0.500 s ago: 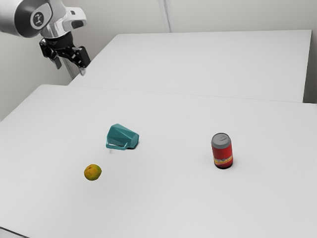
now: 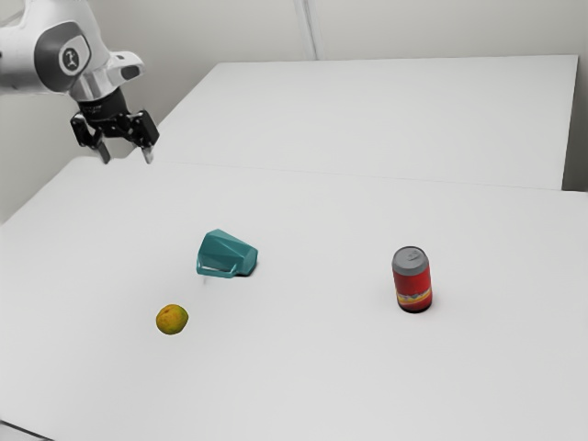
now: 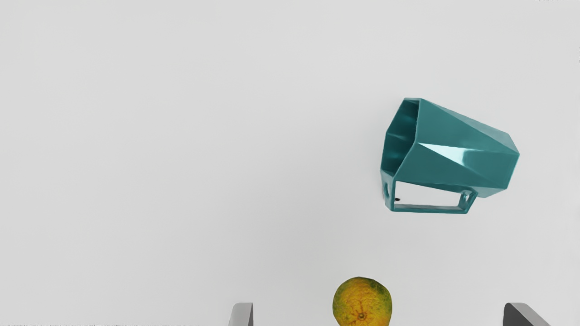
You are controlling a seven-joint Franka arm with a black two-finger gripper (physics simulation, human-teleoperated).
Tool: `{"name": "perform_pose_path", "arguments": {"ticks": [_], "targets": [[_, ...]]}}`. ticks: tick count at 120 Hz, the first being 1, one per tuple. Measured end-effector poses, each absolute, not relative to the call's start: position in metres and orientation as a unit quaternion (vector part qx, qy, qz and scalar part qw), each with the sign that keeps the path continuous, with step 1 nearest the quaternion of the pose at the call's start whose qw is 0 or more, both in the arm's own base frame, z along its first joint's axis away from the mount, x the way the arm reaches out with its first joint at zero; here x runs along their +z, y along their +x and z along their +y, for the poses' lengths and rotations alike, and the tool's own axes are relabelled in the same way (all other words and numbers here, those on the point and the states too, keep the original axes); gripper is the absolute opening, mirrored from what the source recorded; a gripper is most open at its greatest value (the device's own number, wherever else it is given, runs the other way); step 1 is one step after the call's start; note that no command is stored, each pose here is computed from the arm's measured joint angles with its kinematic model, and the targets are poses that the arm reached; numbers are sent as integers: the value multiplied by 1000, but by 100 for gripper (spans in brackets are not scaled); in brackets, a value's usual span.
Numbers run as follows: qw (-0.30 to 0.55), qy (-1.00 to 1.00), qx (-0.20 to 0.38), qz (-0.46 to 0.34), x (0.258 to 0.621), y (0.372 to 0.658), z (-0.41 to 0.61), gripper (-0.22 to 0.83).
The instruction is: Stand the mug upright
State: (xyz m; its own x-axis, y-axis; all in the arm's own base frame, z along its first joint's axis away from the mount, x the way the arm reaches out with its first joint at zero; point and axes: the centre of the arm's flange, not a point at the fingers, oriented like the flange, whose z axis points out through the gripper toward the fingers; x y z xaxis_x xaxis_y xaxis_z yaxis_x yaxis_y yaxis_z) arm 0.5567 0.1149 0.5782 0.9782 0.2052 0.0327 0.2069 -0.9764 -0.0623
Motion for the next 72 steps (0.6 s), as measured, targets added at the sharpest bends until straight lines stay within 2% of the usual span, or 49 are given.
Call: {"name": "perform_pose_path", "arguments": {"ticks": [20, 45, 72], "targets": [[-72, -982, 27, -174, 515, 570, 163, 62], [-170, -958, 73, -219, 434, 593, 178, 62], [-242, -935, 87, -243, 380, 618, 176, 62]]}}
